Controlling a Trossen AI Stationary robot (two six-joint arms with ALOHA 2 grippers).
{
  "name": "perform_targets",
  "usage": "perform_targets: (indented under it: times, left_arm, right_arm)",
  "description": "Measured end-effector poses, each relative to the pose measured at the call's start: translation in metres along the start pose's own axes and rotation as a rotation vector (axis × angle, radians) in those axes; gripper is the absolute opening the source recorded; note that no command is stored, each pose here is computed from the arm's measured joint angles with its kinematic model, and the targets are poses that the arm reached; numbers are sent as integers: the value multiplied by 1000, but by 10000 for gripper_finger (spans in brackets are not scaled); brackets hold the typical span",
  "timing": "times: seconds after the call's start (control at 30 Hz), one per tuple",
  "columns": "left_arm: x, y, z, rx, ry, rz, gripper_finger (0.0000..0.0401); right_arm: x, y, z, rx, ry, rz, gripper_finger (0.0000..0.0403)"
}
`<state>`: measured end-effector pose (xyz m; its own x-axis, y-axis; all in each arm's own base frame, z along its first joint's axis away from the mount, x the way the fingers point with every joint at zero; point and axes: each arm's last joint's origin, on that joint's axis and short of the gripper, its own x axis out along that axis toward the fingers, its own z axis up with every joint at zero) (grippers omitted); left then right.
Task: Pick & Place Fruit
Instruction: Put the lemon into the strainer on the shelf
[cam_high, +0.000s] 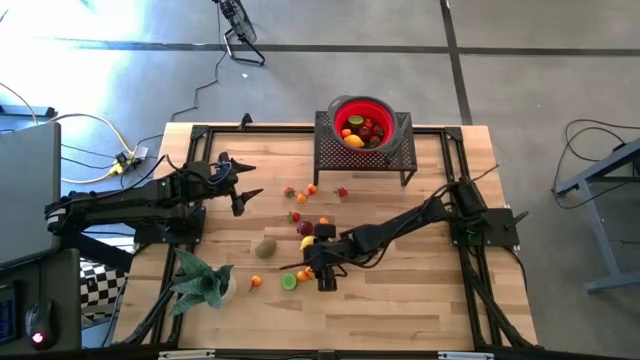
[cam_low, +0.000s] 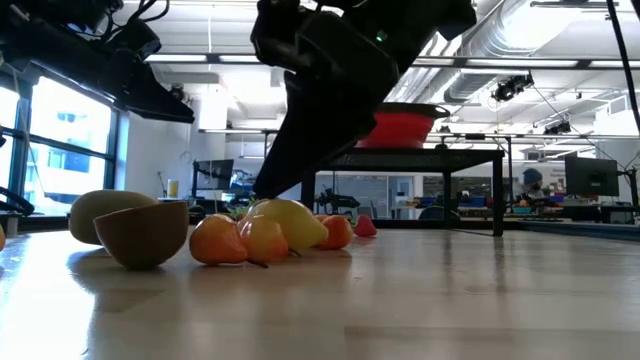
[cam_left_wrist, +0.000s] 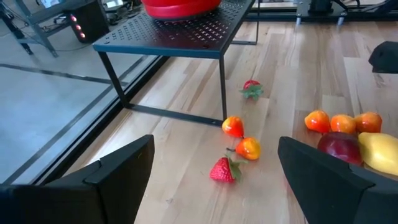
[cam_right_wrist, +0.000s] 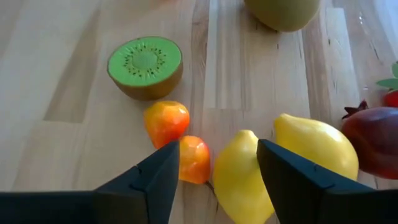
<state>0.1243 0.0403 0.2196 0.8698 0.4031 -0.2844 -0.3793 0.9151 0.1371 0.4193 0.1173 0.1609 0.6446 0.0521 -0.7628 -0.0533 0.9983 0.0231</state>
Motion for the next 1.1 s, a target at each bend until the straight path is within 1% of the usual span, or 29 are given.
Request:
perform_targets:
  times: [0.17, 0.4, 0.57, 0.8, 0.87, 1.1]
  left_arm:
    - [0, 0, 0, 0, 0, 0, 337]
    - [0, 0, 0, 0, 0, 0, 337]
    - [0, 0, 0, 0, 0, 0, 337]
    - [0, 0, 0, 0, 1, 0, 337]
    - [0, 0, 0, 0, 0, 0, 337]
    - [0, 0, 0, 0, 0, 0, 337]
  right_arm:
    - [0, -3, 0, 3, 2, -6, 202]
    - [2, -7, -4, 2, 17, -56, 216]
    - [8, -9, -8, 9, 57, 7, 224]
    - [26, -9, -16, 8, 64, 7, 224]
    - [27, -9, -19, 7, 87, 3, 223]
    - [27, -10, -21, 4, 102, -8, 221]
